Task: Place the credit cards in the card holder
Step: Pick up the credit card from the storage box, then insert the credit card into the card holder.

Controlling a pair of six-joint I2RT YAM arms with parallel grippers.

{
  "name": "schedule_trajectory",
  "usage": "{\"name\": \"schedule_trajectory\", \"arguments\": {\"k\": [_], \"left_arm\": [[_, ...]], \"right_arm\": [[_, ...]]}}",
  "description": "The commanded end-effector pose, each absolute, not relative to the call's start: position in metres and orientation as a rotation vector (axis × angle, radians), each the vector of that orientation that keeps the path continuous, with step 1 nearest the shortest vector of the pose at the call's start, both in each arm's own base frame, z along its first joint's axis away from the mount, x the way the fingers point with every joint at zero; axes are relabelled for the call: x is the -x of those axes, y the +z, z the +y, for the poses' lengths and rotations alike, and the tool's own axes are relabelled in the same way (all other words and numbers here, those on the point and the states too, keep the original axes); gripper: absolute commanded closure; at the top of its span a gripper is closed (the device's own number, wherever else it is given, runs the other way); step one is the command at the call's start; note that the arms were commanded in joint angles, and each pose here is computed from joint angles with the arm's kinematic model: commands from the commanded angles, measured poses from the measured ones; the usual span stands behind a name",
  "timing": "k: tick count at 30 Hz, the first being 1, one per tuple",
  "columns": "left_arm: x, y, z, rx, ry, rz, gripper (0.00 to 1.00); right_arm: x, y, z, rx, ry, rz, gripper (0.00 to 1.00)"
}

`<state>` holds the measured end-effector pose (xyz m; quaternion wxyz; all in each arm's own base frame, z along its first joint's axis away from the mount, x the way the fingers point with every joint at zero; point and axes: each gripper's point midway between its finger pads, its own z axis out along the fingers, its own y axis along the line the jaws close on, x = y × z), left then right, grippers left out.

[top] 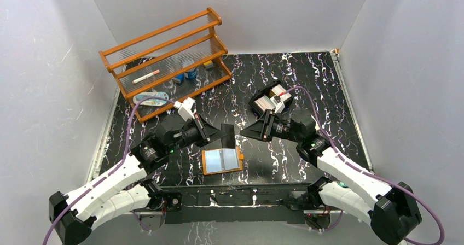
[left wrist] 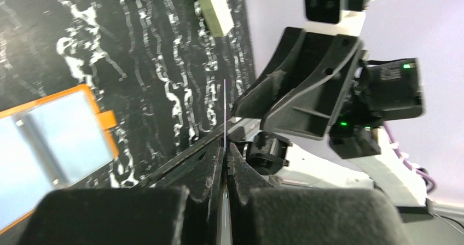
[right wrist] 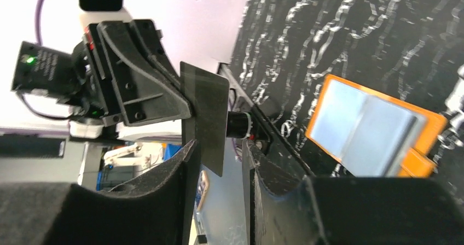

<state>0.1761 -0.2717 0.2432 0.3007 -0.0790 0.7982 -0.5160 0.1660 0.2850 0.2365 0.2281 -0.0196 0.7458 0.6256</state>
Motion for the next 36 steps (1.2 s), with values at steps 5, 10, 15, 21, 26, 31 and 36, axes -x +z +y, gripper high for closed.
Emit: {"name": "schedule_trajectory", "arguments": {"k": [5, 10, 15, 21, 26, 31, 36], "left_arm": [[-0.173, 0.17, -0.246, 0.262, -1.112, 2.302, 1.0], [-0.174, 0.138, -0.243, 0.312, -1.095, 2.328, 1.0], [-0.173, 0.111, -0.244, 0.341, -1.087, 2.395, 1.0], [-0.173, 0.092, -0.237, 0.385, -1.076, 2.419, 1.0], [-0.171, 0.081, -0.23, 0.382, -1.095, 2.437, 1.0], [-0.172, 0.079, -0.235, 0.315, -1.127, 2.431, 1.0], [-0.172, 0.066, -0.226, 0.338, -1.099, 2.464, 1.0]], "right_arm": [[-0.187, 0.18, 0.271, -0.086, 1.381, 2.292, 0.58], [-0.183, 0.132, 0.28, -0.124, 1.238, 2.492, 0.58], [-0.178, 0.101, 0.293, -0.1, 1.085, 2.569, 0.58], [-0.177, 0.078, 0.301, -0.081, 0.979, 2.615, 0.58], [-0.17, 0.051, 0.299, -0.07, 0.837, 2.69, 0.58], [-0.156, 0.019, 0.285, 0.208, 0.736, 2.72, 0.67], [-0.15, 0.01, 0.28, 0.202, 0.705, 2.736, 0.71]]}}
